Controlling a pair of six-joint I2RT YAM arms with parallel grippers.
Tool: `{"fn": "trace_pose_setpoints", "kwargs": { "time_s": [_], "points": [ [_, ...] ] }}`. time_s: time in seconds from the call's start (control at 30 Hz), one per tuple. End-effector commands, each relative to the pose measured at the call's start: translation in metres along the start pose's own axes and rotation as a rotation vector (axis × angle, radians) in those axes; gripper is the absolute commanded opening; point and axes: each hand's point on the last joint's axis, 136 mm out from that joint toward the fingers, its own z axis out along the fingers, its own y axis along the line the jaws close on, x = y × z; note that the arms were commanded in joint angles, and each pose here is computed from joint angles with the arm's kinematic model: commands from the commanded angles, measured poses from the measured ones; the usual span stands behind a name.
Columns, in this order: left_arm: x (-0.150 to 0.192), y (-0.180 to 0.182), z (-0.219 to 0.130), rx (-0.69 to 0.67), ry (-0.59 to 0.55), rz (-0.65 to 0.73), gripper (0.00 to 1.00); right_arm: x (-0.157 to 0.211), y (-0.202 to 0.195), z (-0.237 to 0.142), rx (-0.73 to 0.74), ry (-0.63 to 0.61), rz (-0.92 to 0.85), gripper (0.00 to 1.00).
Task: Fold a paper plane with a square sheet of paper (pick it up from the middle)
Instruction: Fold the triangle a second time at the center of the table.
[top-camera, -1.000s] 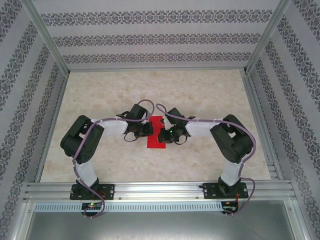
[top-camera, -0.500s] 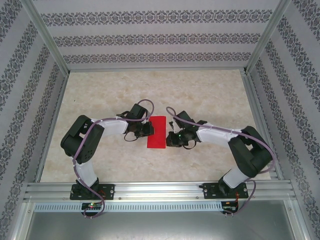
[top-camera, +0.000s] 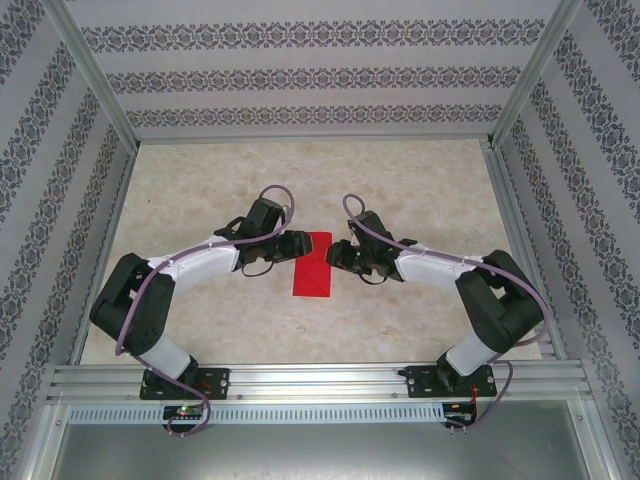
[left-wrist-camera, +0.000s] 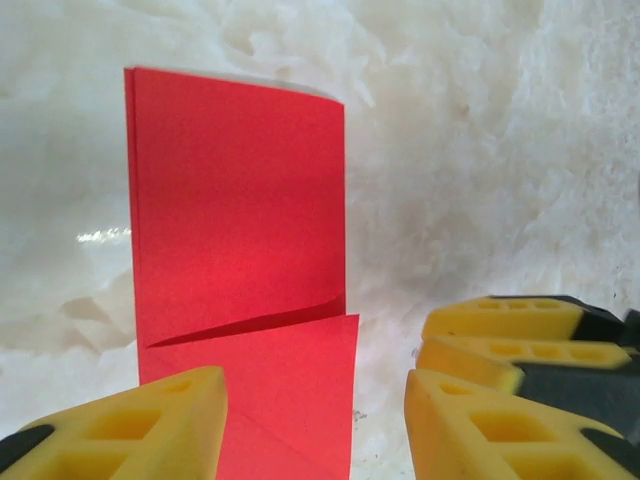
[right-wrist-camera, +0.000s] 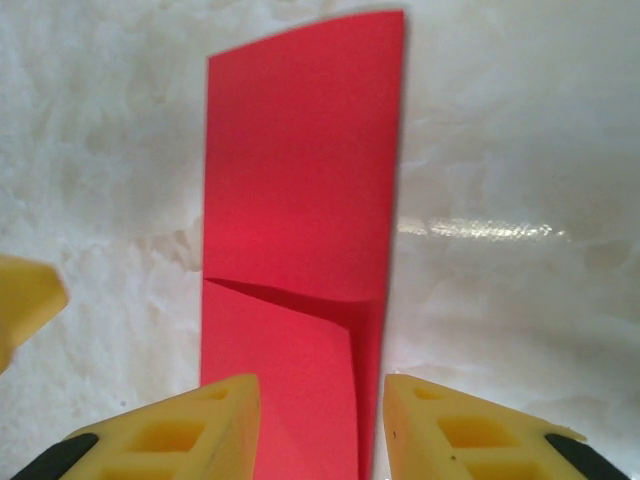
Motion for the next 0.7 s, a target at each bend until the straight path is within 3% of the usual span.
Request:
{"fn": "trace_pose_setpoints", "kwargs": {
  "time_s": [0.0,0.33,0.67],
  "points": [
    [0.010,0.012,0.006,-0.008,-0.003,-0.067,0.53,-0.015,0.011,0.009,-0.057,-0.003,-0.009,0.37],
    [0.027,0.016,0.016,0.044,0.046,-0.116,0.57,-0.004,0.015,0.040,-0.154,0.078,-0.027,0.21],
    [0.035,0.023,0.022,0.026,0.072,-0.150,0.57,0.000,-0.002,0.042,-0.141,0.075,0.008,0.08]
  ]
}}
